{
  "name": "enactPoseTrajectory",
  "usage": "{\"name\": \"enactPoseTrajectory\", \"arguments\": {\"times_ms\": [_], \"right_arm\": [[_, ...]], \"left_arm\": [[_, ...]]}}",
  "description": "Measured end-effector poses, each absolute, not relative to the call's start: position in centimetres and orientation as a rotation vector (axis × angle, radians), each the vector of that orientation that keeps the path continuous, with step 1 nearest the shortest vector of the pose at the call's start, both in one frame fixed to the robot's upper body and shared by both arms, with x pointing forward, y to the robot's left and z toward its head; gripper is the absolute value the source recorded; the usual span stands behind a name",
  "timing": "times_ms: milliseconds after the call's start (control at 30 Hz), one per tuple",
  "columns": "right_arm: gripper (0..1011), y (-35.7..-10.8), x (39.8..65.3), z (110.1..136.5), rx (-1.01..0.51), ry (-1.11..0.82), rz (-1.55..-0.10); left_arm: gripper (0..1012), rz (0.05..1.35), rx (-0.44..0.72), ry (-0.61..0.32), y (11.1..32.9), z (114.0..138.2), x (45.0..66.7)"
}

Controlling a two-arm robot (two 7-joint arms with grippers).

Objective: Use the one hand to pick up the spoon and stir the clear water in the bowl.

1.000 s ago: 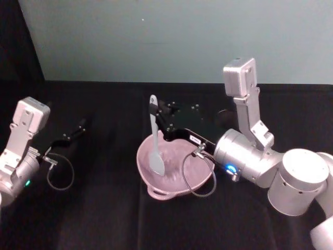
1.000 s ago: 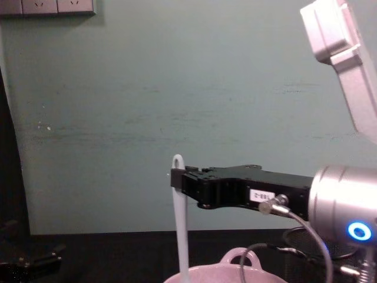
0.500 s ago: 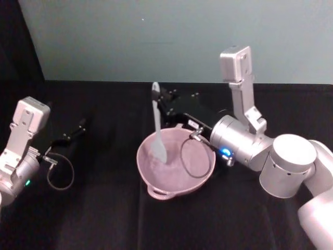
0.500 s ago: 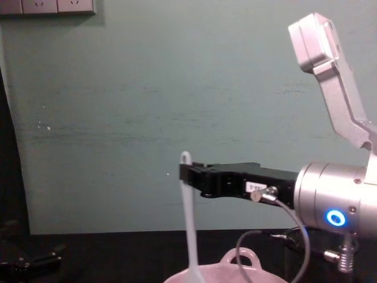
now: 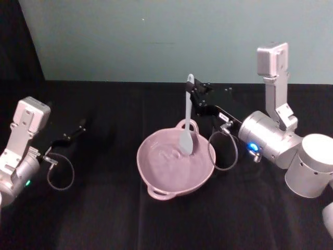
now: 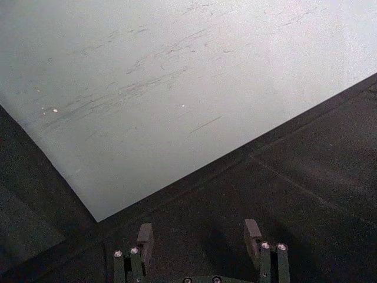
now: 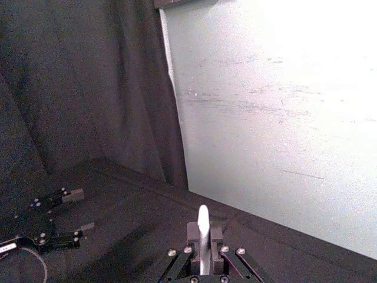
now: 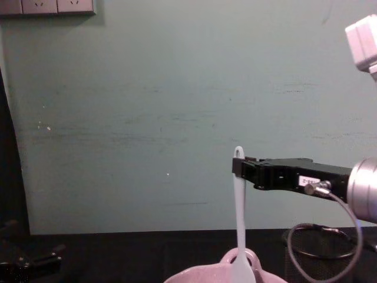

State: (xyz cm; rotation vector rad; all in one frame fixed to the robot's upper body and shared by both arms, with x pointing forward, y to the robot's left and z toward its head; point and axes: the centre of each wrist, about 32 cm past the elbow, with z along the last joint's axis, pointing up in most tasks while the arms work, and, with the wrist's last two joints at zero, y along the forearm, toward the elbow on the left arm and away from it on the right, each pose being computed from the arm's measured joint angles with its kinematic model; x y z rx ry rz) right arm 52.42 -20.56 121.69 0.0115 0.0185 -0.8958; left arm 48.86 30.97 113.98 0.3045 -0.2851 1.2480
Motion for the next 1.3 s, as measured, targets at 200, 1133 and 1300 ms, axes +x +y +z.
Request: {"name": "enactPoseTrajectory", "arguments": {"times_ms": [200,1133,1300], "right_arm": [[109,-21.4,51.4,121.8,0.002,0.015,-0.898],[109,-16.2,51.4,122.3,-0.008,0.002,-0.731],[109,-16.1,52.9,122.2,-0.014,0.003,-0.749]], "left_arm": [[1011,1.248,0.304,-0.285,31.0,114.0,48.9],[1011,1.248,0.305,-0.285,31.0,114.0,48.9],[1011,1.248,0.304,-0.285,31.0,114.0,48.9]]}}
